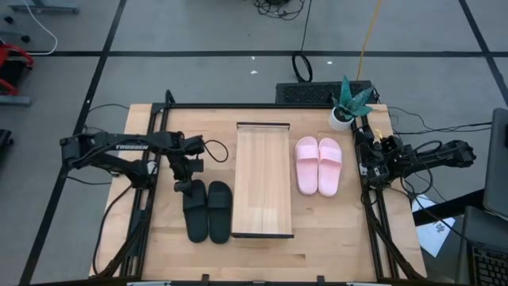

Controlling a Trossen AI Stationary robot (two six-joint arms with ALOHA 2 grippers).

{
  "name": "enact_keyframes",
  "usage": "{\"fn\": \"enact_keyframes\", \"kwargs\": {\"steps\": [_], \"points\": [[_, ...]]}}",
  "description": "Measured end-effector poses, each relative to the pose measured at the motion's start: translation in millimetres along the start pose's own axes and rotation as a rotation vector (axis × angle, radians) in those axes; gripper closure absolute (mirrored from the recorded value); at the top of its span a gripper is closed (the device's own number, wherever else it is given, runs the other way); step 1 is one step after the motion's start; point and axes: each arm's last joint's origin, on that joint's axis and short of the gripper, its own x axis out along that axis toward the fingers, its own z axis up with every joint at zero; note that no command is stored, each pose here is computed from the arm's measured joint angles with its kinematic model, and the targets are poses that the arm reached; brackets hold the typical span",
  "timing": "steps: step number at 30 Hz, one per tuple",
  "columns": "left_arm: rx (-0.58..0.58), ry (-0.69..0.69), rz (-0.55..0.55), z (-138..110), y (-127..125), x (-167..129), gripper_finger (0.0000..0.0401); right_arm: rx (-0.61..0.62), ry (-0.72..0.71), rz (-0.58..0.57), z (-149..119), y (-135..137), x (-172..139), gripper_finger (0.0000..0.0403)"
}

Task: Pick and place slides into the shelf
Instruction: Put the left black slides on the shelf

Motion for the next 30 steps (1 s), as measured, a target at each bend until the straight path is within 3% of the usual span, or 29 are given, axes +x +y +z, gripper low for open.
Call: {"fn": "enact_keyframes", "kwargs": {"steps": [20, 30], "points": [[-0.011, 0.077, -0.035, 3.6, 2.3, 14.3, 0.0148, 0.0, 0.0, 0.0, 0.0, 0.0, 0.0, 0.0225], [0.045, 0.065, -0.075, 7.5, -3.6, 19.5, 0.0148, -0.001, 0.0, 0.0, 0.0, 0.0, 0.0, 0.0225]]}}
